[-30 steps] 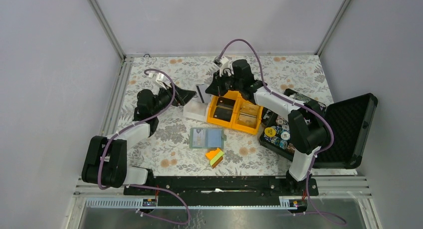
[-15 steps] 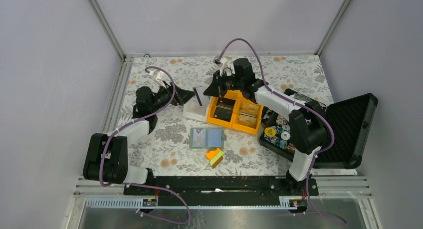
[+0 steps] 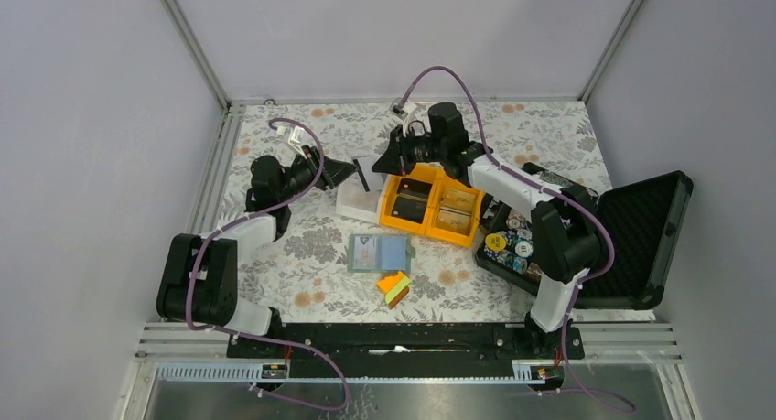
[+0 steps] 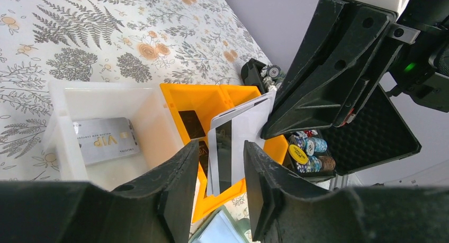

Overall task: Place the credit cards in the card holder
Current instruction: Adjust the credit card in the storage box.

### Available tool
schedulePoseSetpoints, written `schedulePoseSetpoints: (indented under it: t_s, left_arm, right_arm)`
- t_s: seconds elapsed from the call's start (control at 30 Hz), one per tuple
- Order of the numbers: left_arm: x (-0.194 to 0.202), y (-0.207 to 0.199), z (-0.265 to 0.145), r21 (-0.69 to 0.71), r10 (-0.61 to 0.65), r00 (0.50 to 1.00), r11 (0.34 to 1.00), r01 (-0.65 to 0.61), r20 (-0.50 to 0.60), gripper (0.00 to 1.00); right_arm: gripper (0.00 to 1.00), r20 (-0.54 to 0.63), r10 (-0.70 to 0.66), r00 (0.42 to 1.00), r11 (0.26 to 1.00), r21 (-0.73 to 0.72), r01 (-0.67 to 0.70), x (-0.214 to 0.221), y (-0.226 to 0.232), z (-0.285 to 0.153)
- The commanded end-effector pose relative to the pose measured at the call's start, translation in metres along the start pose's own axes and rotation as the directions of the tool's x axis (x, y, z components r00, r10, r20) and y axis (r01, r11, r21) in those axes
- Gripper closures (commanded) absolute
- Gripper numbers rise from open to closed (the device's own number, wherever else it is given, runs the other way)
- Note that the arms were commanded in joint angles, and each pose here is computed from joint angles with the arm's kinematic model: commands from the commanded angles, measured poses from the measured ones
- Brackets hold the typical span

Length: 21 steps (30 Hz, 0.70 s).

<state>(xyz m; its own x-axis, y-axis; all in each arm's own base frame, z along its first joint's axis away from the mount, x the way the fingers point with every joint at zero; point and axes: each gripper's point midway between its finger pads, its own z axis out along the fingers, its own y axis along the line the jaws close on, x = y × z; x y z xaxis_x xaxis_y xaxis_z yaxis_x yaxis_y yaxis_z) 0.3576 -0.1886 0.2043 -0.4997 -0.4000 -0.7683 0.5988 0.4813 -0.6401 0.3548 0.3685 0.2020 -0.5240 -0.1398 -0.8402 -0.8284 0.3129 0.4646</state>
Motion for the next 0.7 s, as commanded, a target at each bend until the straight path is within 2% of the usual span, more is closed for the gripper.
schedulePoseSetpoints:
  t_s: [0.0, 0.23, 0.67]
  left_arm:
    - [-0.023, -0.018, 0.006, 0.083, 0.082, 0.995, 0.993, -0.086, 0.048, 0.63]
    - [-0.025, -0.02, 0.007, 0.09, 0.081, 0.995, 0.992, -0.086, 0.055, 0.71]
    - [-0.024, -0.026, 0.009, 0.12, 0.073, 0.995, 0.99, -0.08, 0.065, 0.74]
  right_arm:
    - [1.0, 0.057, -0.074, 0.996, 0.996, -0.04, 0.076, -0.033, 0.017, -0.008]
    - [1.0, 0.049, -0.069, 0.996, 0.998, 0.003, 0.069, -0.032, 0.008, -0.007]
    - [1.0, 0.001, -0.038, 0.999, 0.991, 0.126, 0.038, -0.024, -0.023, 0.0]
